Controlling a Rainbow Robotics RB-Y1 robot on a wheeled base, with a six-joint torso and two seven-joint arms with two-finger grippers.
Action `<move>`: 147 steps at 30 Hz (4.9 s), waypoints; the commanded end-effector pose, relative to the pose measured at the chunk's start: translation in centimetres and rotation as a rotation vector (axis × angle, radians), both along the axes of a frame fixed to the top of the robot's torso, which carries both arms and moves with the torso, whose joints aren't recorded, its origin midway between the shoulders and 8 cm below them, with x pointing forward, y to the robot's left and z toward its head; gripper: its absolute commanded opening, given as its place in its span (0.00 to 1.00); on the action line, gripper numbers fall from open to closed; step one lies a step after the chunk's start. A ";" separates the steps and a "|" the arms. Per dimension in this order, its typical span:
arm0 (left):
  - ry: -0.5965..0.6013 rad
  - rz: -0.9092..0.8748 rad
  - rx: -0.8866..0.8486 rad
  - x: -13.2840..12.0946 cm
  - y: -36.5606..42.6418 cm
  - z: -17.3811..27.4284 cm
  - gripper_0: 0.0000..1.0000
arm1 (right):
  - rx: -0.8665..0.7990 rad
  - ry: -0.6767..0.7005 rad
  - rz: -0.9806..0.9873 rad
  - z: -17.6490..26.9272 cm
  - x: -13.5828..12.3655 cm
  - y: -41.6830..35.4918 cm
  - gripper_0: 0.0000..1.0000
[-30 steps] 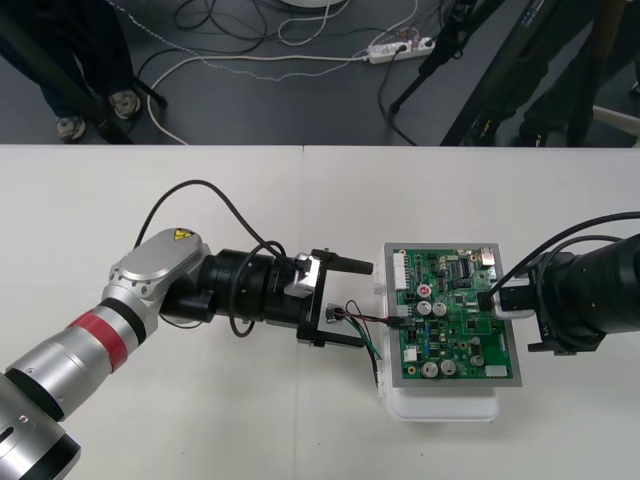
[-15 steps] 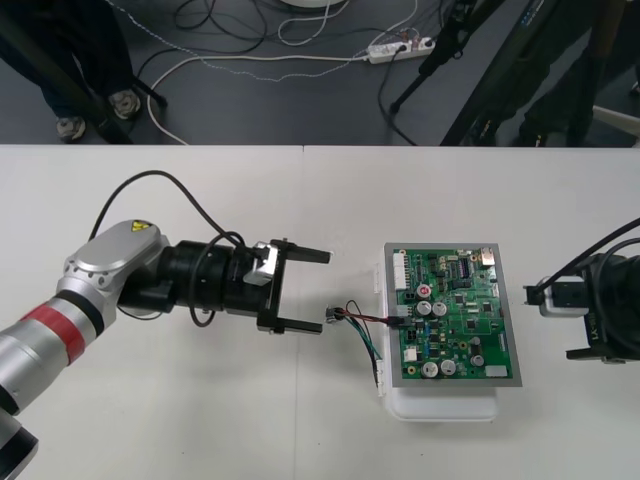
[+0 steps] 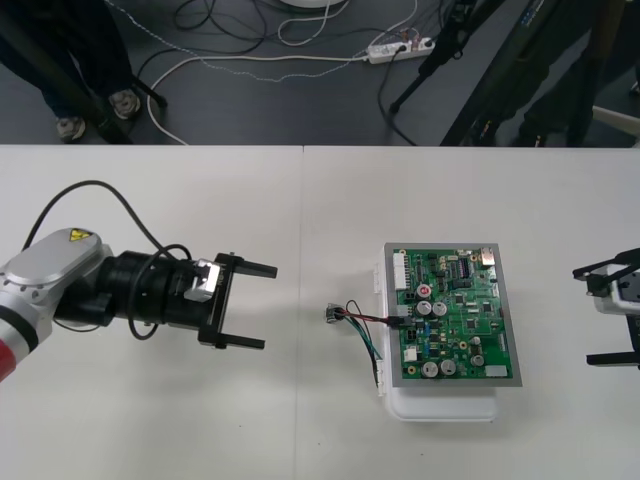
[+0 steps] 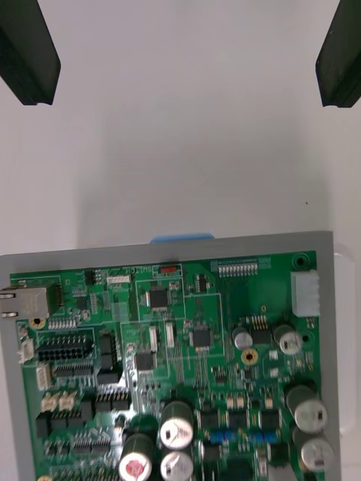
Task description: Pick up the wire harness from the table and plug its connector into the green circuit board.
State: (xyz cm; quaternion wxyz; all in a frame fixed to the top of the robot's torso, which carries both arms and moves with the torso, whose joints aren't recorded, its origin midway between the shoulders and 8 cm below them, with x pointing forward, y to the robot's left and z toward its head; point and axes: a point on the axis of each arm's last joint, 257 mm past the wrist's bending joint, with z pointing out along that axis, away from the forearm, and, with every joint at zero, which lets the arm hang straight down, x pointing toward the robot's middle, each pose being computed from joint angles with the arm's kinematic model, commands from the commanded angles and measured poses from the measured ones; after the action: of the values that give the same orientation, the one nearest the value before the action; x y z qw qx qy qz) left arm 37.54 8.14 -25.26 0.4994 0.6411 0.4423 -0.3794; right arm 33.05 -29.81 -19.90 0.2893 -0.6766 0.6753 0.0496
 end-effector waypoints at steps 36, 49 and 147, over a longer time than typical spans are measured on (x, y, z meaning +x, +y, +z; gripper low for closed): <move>-0.079 0.042 0.211 -5.5 10.7 9.3 1.00 | 0.202 -0.253 0.274 10.9 2.4 -3.9 1.00; -0.100 0.063 0.245 -5.8 10.3 12.2 1.00 | 0.119 -0.287 0.237 11.1 4.3 -6.2 1.00; 0.048 0.131 0.286 -5.6 12.2 15.1 1.00 | 0.197 -0.162 0.210 8.1 2.1 -6.1 1.00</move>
State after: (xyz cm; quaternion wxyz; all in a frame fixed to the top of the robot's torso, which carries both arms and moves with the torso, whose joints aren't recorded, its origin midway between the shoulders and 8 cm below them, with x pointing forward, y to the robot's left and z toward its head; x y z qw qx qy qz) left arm 32.91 19.50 -10.65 0.4431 0.6660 0.5259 -0.2890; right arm 35.91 -35.34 -11.71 0.4313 -0.6917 0.5707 0.0997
